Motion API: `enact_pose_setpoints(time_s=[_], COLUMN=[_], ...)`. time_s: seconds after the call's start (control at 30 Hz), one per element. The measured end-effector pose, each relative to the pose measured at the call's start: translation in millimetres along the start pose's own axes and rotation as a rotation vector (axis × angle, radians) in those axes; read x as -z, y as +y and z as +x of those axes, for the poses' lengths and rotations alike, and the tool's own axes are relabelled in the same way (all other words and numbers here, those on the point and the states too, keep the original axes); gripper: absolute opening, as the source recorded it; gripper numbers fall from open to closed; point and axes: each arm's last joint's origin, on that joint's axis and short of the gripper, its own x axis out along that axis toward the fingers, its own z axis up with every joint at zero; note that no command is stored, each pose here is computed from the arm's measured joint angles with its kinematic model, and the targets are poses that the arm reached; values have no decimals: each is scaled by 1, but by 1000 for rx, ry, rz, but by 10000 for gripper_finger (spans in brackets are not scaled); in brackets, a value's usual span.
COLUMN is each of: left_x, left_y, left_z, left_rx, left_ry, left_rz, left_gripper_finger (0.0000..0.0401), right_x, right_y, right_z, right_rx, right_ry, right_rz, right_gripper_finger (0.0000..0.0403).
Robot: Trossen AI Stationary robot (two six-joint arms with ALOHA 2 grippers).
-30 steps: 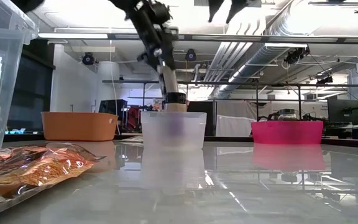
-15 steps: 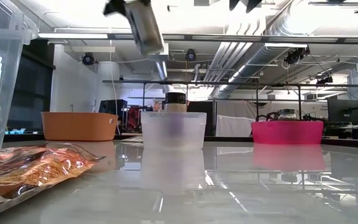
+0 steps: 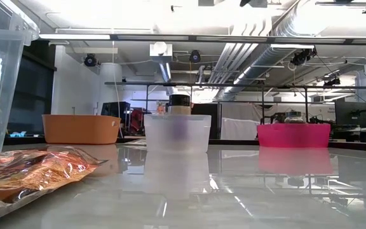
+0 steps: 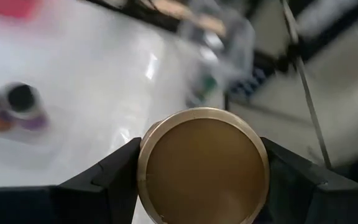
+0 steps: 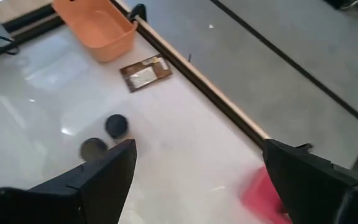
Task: Sort spices by type
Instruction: Put the gold seasoning bottle into the left transparent bin
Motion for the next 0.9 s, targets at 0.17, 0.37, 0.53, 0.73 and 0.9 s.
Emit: enact_pose_setpoints(time_s=[0.17, 0.37, 0.53, 0.73, 0.9], left_x=[22, 56, 68, 87, 118], left_y=[-16, -19, -18, -24, -15], left_z=[-2, -10, -1, 18, 39], left_rx=[66, 21, -61, -75, -89], left_ry=[144, 405, 511, 572, 624], left_rz=[44, 181, 335, 413, 391], left_gripper_finger=[243, 243, 243, 243, 243], right_x=[4, 7, 10, 11, 10], right_y=[12, 34, 52, 60, 60], right_z=[-4, 9, 27, 39, 39], right_rx=[-30, -43, -53, -35, -20], right_ry=[0, 34, 94, 118, 107], right_rz=[64, 91, 57, 37, 30], right_gripper_finger=[346, 346, 346, 346, 346])
